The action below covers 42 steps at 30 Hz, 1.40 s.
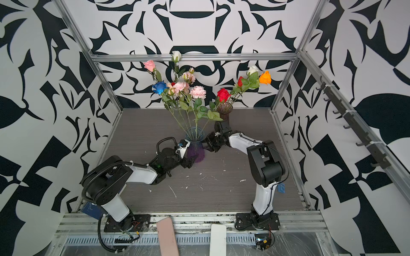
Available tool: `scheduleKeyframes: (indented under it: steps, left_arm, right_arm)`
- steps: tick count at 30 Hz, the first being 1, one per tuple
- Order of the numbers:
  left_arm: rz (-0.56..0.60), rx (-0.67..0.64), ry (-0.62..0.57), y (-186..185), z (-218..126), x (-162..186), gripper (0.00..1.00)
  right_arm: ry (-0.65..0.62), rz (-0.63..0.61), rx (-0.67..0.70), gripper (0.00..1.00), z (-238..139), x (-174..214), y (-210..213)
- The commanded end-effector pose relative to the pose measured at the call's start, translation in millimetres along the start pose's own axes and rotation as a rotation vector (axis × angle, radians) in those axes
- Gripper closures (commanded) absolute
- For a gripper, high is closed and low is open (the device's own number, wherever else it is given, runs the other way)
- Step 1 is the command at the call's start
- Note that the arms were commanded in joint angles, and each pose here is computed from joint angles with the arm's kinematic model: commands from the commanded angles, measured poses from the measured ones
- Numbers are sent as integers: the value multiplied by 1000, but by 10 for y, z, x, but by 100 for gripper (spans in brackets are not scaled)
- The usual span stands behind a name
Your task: Arrange the flowers into the vase
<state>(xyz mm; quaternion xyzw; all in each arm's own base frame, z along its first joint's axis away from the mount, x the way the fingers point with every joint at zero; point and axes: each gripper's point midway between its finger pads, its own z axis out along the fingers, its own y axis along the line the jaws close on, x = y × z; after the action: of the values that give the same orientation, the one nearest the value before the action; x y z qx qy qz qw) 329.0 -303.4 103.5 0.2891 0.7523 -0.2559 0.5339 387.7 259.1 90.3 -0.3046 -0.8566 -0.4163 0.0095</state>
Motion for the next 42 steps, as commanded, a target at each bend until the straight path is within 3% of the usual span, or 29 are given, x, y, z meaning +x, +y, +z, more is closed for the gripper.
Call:
scheduleKeyframes:
  steps: [1, 15, 42]
  left_arm:
    - [-8, -20, -26, 141, 82, -90, 12]
    - [-38, 39, -28, 222, 259, -134, 13]
    - [-30, 60, -29, 163, 156, -112, 7]
  right_arm:
    - [50, -24, 7, 59, 11, 127, 75]
    - [39, -30, 19, 59, 62, 39, 146]
    - [-9, -35, 53, 59, -145, 101, 16]
